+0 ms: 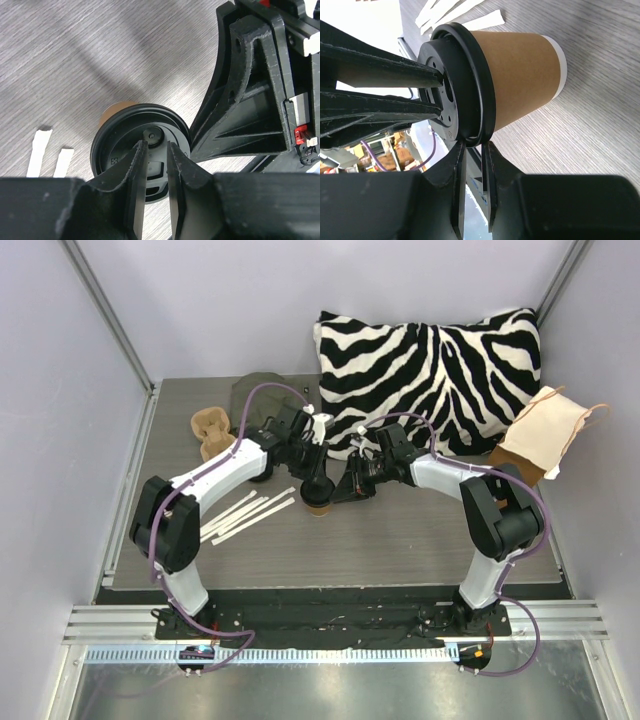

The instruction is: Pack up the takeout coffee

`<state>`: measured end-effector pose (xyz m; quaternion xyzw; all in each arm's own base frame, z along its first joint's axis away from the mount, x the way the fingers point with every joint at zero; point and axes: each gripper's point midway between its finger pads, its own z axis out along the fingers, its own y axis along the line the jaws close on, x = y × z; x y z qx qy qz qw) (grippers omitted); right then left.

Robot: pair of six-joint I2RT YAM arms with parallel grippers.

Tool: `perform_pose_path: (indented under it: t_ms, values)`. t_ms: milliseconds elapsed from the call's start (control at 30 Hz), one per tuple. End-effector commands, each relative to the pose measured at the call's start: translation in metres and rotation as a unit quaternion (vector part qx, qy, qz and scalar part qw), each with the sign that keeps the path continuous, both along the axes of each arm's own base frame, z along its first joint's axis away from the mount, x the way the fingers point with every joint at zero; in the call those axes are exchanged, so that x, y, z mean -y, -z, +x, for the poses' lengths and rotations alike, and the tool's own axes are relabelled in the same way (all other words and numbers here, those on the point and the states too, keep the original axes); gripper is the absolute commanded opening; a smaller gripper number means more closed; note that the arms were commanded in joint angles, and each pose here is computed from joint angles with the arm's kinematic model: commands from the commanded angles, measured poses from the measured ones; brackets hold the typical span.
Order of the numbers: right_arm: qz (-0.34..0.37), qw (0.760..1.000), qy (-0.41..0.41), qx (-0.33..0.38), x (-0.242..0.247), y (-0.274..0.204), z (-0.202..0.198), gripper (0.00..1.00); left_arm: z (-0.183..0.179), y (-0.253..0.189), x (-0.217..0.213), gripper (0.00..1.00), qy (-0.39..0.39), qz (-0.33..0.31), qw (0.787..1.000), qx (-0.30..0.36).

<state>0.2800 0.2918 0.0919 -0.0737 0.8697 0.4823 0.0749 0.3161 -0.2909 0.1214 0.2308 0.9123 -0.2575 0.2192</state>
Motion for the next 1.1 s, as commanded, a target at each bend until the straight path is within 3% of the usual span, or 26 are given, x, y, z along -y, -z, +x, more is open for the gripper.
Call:
perform_pose_path:
  t_ms: [0, 167, 267, 300, 400, 533, 767, 1067]
  values:
    - [-0.105, 0.994, 0.026, -0.02, 0.022, 0.07, -0.008, 0.13, -0.024, 0.06, -0.022, 0.26, 0.015, 0.075, 0.994, -0.072]
    - [-0.076, 0.996, 0.022, -0.04, 0.018, 0.064, -0.017, 0.13, -0.027, 0.061, -0.018, 0.25, 0.034, 0.068, 0.994, -0.078]
    - [-0.041, 0.999, 0.017, -0.011, 0.008, 0.031, -0.009, 0.23, -0.032, 0.058, -0.015, 0.25, 0.058, 0.057, 0.994, -0.077]
    - [-0.026, 1.0, 0.014, 0.004, 0.004, 0.016, -0.005, 0.31, -0.033, 0.057, -0.014, 0.25, 0.065, 0.055, 0.993, -0.077]
    - [0.002, 0.999, 0.017, 0.045, 0.0, -0.023, 0.003, 0.38, -0.035, 0.054, -0.013, 0.25, 0.081, 0.05, 0.993, -0.073]
    - [-0.001, 0.997, 0.04, 0.07, 0.011, -0.04, 0.016, 0.38, -0.036, 0.053, -0.011, 0.25, 0.096, 0.045, 0.992, -0.071]
    - [-0.033, 0.996, 0.054, 0.062, 0.021, -0.017, 0.029, 0.31, -0.036, 0.052, -0.009, 0.25, 0.112, 0.039, 0.991, -0.068]
    - [-0.014, 0.997, 0.057, 0.058, 0.013, -0.015, 0.038, 0.29, -0.038, 0.055, -0.009, 0.24, 0.118, 0.043, 0.989, -0.073]
